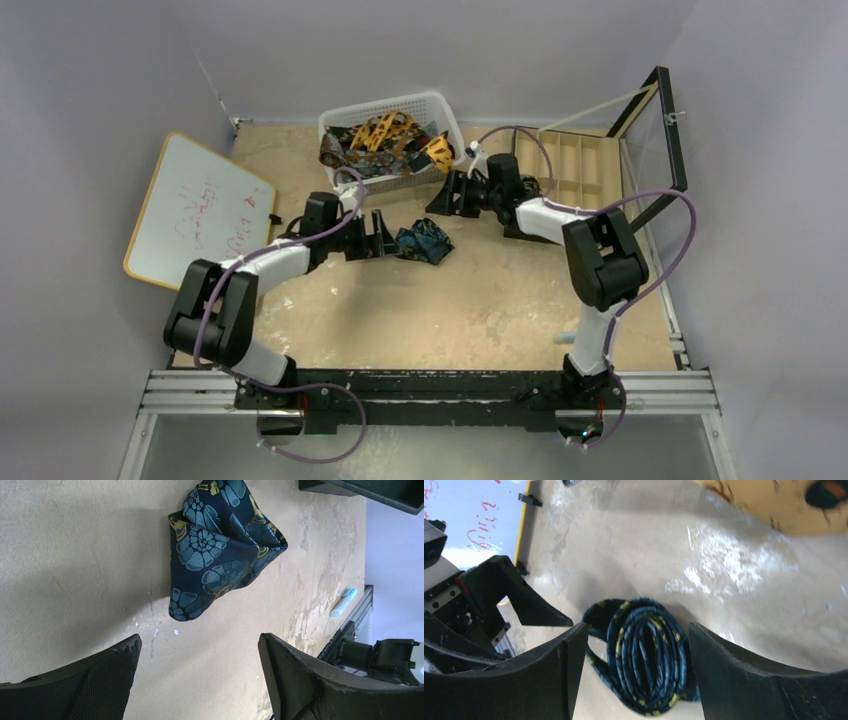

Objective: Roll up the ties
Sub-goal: Roll the tie at the center of the board.

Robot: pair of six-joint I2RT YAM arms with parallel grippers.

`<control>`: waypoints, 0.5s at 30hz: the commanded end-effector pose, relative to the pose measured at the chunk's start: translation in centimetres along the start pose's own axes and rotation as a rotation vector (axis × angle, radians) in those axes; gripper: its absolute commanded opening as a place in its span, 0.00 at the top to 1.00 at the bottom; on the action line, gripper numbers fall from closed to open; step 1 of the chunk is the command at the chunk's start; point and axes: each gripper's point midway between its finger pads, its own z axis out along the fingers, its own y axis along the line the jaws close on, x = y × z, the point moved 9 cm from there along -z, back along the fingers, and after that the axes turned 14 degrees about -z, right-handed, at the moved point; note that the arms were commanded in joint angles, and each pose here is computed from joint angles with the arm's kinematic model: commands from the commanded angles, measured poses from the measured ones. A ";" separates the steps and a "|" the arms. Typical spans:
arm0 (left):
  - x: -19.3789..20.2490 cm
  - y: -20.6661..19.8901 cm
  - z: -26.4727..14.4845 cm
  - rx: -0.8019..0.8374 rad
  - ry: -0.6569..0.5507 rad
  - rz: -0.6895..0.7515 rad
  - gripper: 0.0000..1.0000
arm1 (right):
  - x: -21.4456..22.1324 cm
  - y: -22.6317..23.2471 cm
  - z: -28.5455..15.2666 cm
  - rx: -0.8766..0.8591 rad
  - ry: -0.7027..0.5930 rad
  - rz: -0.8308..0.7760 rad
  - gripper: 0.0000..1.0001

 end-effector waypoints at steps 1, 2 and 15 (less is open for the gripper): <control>-2.1 -0.5 0.3 0.074 0.002 0.028 0.15 | -1.9 1.2 2.1 0.008 -0.013 -0.066 0.26; -2.2 -0.2 0.5 0.096 0.024 0.023 0.15 | -1.7 1.3 2.8 -0.003 0.005 -0.064 0.28; -2.3 1.4 3.5 0.283 0.144 -0.010 0.16 | 0.0 1.1 5.1 -0.037 0.127 -0.045 0.53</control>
